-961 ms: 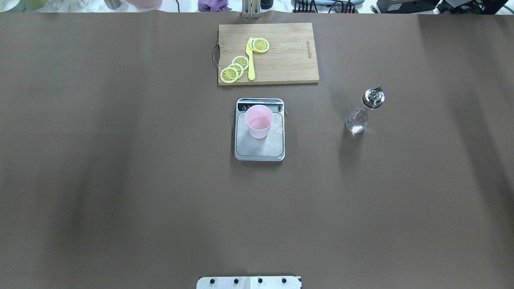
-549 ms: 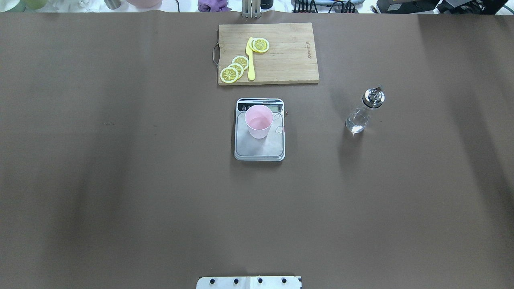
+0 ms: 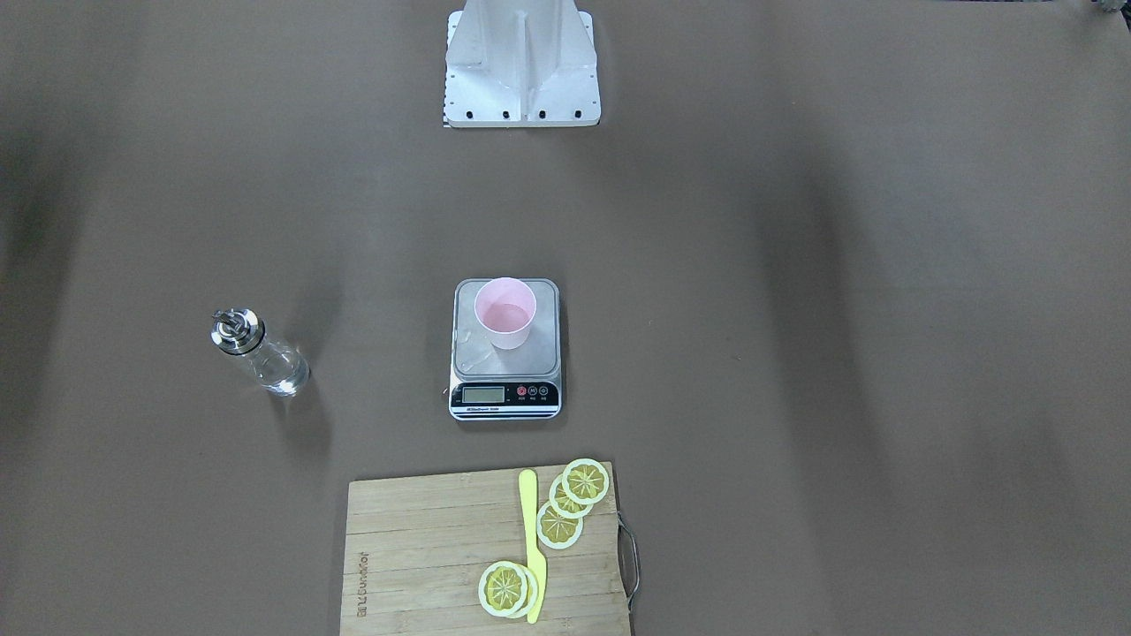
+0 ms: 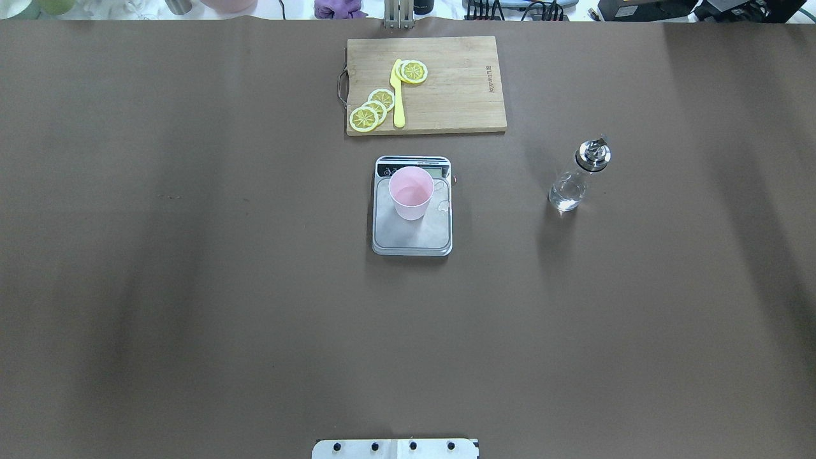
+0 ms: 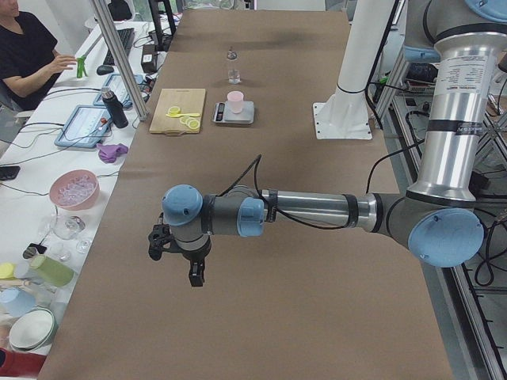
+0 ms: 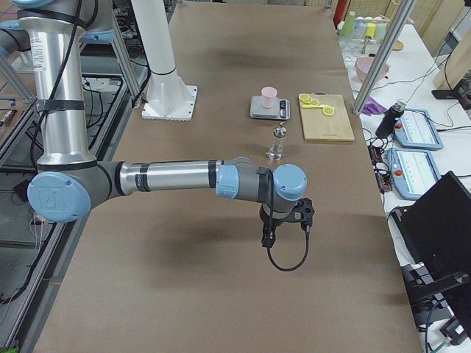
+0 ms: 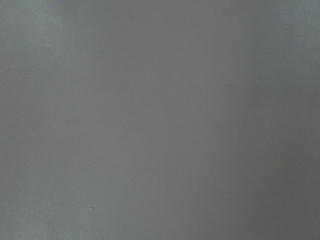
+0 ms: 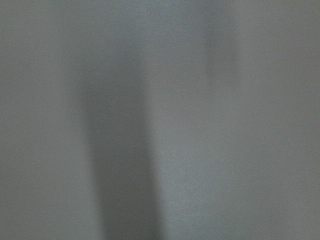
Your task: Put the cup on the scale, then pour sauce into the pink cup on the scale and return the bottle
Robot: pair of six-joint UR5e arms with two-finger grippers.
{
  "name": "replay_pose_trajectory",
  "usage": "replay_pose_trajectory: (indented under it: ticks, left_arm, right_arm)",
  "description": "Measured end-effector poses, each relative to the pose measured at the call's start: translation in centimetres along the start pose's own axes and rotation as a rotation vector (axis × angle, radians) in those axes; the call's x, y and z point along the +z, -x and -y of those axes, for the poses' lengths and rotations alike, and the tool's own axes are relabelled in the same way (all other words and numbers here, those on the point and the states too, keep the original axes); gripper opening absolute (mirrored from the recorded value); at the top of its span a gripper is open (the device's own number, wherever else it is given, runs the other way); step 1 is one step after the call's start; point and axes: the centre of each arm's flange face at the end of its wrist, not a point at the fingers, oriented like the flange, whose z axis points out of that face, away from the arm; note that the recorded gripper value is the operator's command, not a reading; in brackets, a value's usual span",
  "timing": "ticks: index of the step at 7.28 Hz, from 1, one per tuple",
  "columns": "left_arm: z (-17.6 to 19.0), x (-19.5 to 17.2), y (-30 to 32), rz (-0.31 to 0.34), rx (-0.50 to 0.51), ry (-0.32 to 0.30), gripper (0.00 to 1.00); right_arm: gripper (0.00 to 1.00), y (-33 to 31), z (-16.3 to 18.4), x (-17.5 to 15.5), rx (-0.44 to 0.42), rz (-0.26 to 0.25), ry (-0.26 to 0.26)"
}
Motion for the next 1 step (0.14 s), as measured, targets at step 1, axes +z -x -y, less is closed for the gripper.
replay_pose_trajectory:
  ticks: [1]
  left_arm:
    - [0.0, 0.01, 0.02, 0.0, 0.001, 0.0, 0.98]
  right_arm:
    - [1.0, 0.08, 0.01, -0.01, -0.001, 0.004, 0.0]
